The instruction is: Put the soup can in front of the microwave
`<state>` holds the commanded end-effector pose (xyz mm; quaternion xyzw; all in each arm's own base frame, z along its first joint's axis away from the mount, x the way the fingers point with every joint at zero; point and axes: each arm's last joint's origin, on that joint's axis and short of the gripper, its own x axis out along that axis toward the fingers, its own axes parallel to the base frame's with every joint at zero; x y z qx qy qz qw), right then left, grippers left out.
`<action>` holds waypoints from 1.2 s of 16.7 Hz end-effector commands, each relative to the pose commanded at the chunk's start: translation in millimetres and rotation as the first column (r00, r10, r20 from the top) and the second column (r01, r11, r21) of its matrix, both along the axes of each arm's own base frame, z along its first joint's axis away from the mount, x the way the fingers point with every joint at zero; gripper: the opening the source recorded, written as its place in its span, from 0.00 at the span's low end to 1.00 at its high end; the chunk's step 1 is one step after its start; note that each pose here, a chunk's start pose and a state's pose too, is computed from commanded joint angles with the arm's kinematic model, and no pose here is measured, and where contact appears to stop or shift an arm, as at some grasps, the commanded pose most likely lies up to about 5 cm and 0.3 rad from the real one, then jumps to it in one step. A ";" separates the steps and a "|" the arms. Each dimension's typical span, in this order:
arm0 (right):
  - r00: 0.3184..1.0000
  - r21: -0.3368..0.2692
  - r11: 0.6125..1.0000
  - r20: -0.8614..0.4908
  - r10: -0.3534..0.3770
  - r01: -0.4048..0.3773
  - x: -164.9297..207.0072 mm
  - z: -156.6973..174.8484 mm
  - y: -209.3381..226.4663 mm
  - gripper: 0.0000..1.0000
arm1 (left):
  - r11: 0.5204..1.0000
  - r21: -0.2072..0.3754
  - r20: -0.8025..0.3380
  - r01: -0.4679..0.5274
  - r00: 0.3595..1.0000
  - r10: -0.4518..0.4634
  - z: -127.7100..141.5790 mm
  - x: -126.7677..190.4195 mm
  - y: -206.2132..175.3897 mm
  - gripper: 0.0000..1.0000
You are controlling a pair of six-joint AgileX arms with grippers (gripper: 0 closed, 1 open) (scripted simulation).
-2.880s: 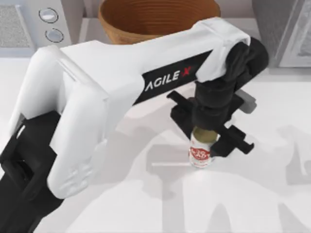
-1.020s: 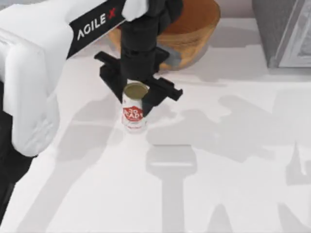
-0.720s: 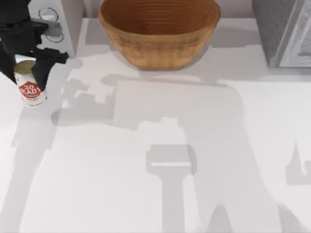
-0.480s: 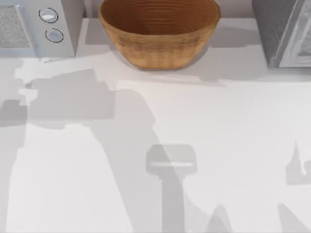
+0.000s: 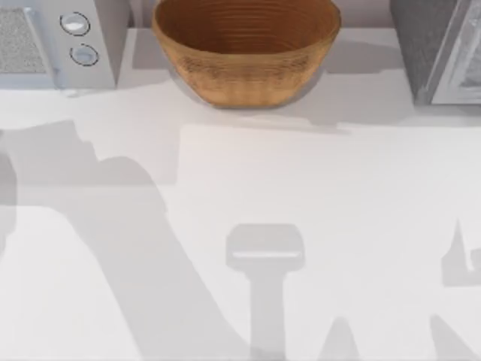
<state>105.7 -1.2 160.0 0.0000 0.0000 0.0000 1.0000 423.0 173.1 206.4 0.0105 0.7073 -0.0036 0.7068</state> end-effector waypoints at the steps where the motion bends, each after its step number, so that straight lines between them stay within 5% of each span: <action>1: 1.000 0.000 1.000 0.000 0.000 0.000 0.0 0.0 0.0 1.00 | 1.000 0.001 -0.006 0.003 1.000 -0.003 -1.5 0.7 -0.7 0.00; 10: 1.000 0.000 1.000 0.000 0.000 0.000 0.0 0.0 0.0 1.00 | 1.000 0.000 0.000 0.000 1.000 0.000 -8.0 0.0 0.1 0.00; 20: 1.000 0.000 1.000 0.000 0.000 0.000 0.0 0.0 0.0 1.00 | 1.000 0.000 0.000 0.000 1.000 0.000 -8.0 0.0 0.1 0.75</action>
